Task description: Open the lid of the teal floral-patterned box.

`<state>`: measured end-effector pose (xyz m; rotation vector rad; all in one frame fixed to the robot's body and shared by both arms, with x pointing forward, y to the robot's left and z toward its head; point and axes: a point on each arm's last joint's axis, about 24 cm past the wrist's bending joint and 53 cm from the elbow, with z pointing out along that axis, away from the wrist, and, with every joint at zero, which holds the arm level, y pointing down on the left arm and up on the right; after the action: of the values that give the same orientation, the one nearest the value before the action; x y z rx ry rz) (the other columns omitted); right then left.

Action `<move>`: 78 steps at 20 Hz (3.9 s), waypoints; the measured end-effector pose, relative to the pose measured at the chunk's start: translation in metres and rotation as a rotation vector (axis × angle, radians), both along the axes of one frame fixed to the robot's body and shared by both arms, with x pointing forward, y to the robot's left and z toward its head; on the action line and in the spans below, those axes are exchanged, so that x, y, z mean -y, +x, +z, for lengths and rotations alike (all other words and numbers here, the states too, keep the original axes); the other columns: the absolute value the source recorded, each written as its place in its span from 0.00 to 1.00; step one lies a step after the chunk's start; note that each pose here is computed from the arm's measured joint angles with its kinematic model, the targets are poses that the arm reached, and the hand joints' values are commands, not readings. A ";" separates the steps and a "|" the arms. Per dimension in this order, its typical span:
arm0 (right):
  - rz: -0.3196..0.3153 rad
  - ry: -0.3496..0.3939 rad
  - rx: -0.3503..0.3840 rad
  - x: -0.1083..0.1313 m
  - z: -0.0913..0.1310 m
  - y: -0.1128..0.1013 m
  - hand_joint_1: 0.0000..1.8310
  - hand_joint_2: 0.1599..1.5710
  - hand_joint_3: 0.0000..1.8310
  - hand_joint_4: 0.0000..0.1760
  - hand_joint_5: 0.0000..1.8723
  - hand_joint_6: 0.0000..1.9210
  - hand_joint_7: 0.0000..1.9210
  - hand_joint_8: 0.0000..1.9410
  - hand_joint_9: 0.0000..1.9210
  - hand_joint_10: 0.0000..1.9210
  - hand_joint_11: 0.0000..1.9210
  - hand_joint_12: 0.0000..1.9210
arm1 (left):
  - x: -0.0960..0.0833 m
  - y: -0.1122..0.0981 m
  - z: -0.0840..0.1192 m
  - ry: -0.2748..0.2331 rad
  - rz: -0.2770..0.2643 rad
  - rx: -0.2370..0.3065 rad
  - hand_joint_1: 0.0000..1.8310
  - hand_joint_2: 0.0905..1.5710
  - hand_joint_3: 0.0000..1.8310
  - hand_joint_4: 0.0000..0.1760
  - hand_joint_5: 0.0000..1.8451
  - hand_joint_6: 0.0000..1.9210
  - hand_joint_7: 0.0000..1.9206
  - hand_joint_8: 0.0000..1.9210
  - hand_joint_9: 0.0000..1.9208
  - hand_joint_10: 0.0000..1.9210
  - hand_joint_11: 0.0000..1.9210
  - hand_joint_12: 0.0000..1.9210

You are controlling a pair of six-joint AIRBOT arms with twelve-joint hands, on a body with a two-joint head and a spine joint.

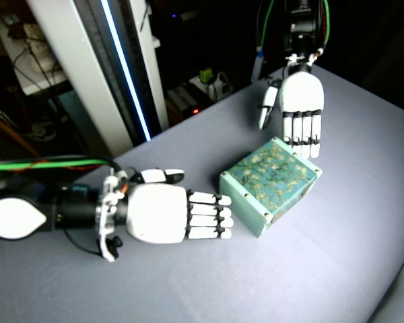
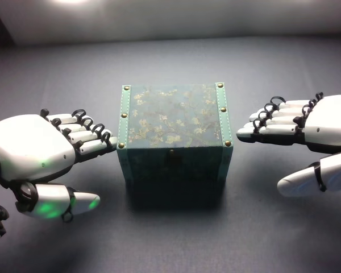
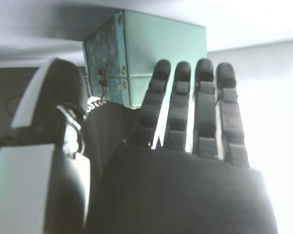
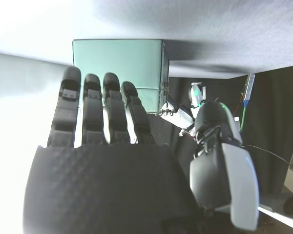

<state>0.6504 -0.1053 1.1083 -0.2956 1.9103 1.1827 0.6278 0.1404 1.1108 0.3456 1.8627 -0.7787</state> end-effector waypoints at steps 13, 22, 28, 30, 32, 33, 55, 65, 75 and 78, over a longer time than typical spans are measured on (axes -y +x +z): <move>0.021 0.041 -0.017 -0.017 -0.002 -0.004 0.00 0.73 0.00 0.00 0.05 0.00 0.07 0.00 0.05 0.00 0.00 0.18 | 0.001 0.001 0.003 -0.017 0.004 0.000 0.00 0.85 0.00 0.00 0.04 0.00 0.08 0.00 0.09 0.01 0.05 0.06; -0.020 0.155 -0.021 -0.009 0.022 0.006 0.00 0.73 0.00 0.00 0.01 0.00 0.00 0.00 0.03 0.00 0.03 0.08 | -0.009 0.007 0.023 -0.149 0.064 0.014 0.00 0.83 0.00 0.00 0.01 0.00 0.13 0.00 0.17 0.01 0.01 0.42; -0.021 0.174 -0.019 -0.009 0.026 0.007 0.00 0.74 0.00 0.00 0.01 0.00 0.02 0.00 0.05 0.00 0.00 0.27 | -0.010 0.008 0.026 -0.167 0.073 0.017 0.00 0.84 0.00 0.00 0.01 0.00 0.08 0.00 0.10 0.00 0.00 0.34; -0.024 0.186 -0.020 -0.009 0.028 0.007 0.00 0.73 0.00 0.00 0.04 0.00 0.06 0.00 0.12 0.00 0.01 0.43 | -0.012 0.009 0.030 -0.195 0.085 0.021 0.00 0.85 0.00 0.00 0.00 0.00 0.02 0.00 0.05 0.00 0.00 0.22; -0.034 0.211 -0.021 -0.008 0.033 0.009 0.00 0.69 0.00 0.00 0.05 0.00 0.07 0.00 0.11 0.00 0.01 0.37 | -0.014 0.011 0.036 -0.226 0.097 0.033 0.00 0.83 0.00 0.00 0.03 0.00 0.05 0.00 0.05 0.00 0.00 0.29; -0.038 0.223 -0.018 -0.007 0.036 0.010 0.00 0.67 0.00 0.09 0.04 0.00 0.03 0.00 0.08 0.00 0.00 0.31 | -0.016 0.012 0.041 -0.256 0.107 0.044 0.00 0.81 0.00 0.00 0.05 0.00 0.08 0.00 0.07 0.01 0.00 0.35; 0.029 0.128 -0.039 -0.004 0.023 -0.007 0.00 0.76 0.00 0.09 0.02 0.00 0.05 0.00 0.07 0.00 0.00 0.25 | -0.025 -0.019 0.036 -0.147 0.048 0.031 0.00 0.84 0.00 0.00 0.07 0.00 0.08 0.00 0.10 0.00 0.02 0.18; 0.082 0.061 -0.064 -0.019 0.001 -0.020 0.00 0.80 0.01 0.00 0.08 0.00 0.08 0.00 0.09 0.01 0.04 0.45 | -0.015 -0.025 0.014 -0.099 0.011 -0.037 0.00 0.85 0.00 0.00 0.06 0.00 0.08 0.00 0.09 0.00 0.04 0.09; 0.035 0.122 -0.087 -0.025 0.000 -0.003 0.00 0.72 0.00 0.00 0.06 0.00 0.07 0.00 0.08 0.00 0.00 0.25 | -0.014 -0.009 0.008 -0.131 0.050 -0.051 0.09 0.85 0.00 0.00 0.05 0.00 0.07 0.00 0.10 0.01 0.05 0.09; 0.017 0.143 -0.085 -0.024 0.004 0.001 0.00 0.70 0.00 0.00 0.04 0.00 0.05 0.00 0.04 0.00 0.00 0.10 | -0.014 -0.007 0.012 -0.158 0.059 -0.046 0.01 0.87 0.00 0.00 0.05 0.00 0.08 0.00 0.13 0.00 0.04 0.10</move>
<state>0.6513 -0.0815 1.1123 -0.1871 1.8870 1.3546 0.6213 0.1545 1.1233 0.1733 1.8321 -0.8937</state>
